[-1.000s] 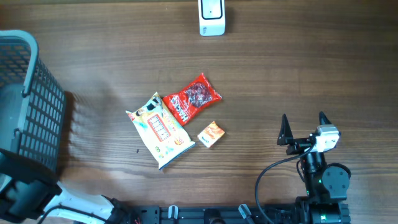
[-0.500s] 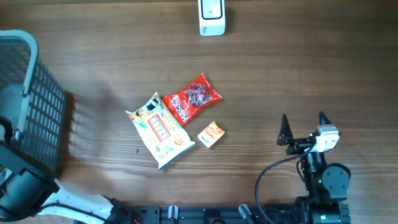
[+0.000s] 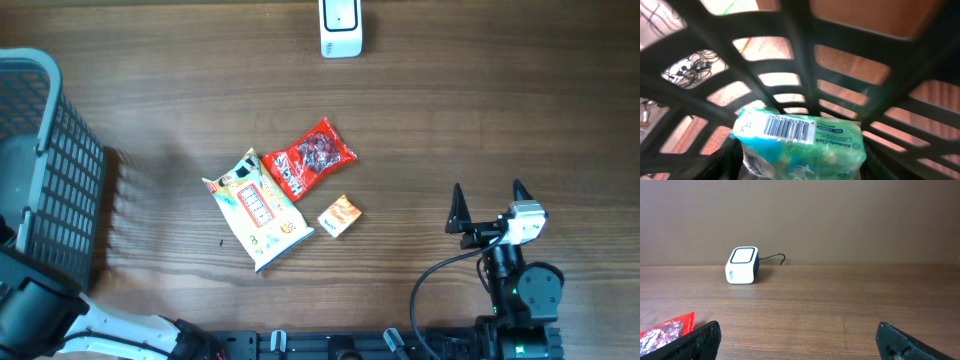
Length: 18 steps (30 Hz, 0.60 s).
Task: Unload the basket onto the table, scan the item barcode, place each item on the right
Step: 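Grasp the teal tissue pack in the basket with the left gripper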
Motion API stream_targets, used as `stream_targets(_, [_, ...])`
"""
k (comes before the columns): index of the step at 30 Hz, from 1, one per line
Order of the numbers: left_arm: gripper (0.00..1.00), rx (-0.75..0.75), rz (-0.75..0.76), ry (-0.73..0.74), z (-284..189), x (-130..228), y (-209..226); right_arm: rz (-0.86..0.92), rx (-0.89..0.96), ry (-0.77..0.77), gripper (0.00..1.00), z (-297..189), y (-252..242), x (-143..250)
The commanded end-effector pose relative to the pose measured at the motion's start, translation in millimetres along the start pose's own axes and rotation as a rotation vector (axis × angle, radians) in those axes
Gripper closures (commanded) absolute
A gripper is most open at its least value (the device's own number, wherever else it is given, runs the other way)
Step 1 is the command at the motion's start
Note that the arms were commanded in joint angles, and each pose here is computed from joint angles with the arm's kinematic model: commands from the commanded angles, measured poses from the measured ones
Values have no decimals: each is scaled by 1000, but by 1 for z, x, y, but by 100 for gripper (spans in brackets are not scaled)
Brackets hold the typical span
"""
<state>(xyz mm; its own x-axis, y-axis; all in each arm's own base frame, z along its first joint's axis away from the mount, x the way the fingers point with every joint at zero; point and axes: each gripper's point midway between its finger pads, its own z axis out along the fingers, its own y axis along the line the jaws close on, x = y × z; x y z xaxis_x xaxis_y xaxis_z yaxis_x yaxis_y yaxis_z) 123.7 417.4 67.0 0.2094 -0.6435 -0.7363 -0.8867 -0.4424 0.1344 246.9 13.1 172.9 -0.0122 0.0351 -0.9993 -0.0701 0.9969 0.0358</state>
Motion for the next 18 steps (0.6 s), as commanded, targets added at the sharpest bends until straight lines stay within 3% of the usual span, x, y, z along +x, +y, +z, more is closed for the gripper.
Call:
stream_targets(1, [40, 23, 48, 25, 2, 7, -3, -10, 4, -6, 0, 0, 0, -1])
stream_targets(3, [51, 23, 63, 25, 2, 7, -3, -9, 4, -6, 0, 0, 0, -1])
stream_targets(4, [71, 21, 66, 27, 2, 7, -3, -10, 4, -6, 0, 0, 0, -1])
stream_targets(5, [82, 21, 66, 27, 2, 7, -3, -9, 4, -6, 0, 0, 0, -1])
stream_targets(7, [94, 24, 65, 25, 1, 7, -3, -10, 4, -6, 0, 0, 0, -1])
stream_targets(11, [96, 108, 110, -25, -34, -6, -23, -9, 4, -6, 0, 0, 0, -1])
stream_targets(18, [96, 565, 35, -253, -227, -61, -69, -9, 4, -6, 0, 0, 0, -1])
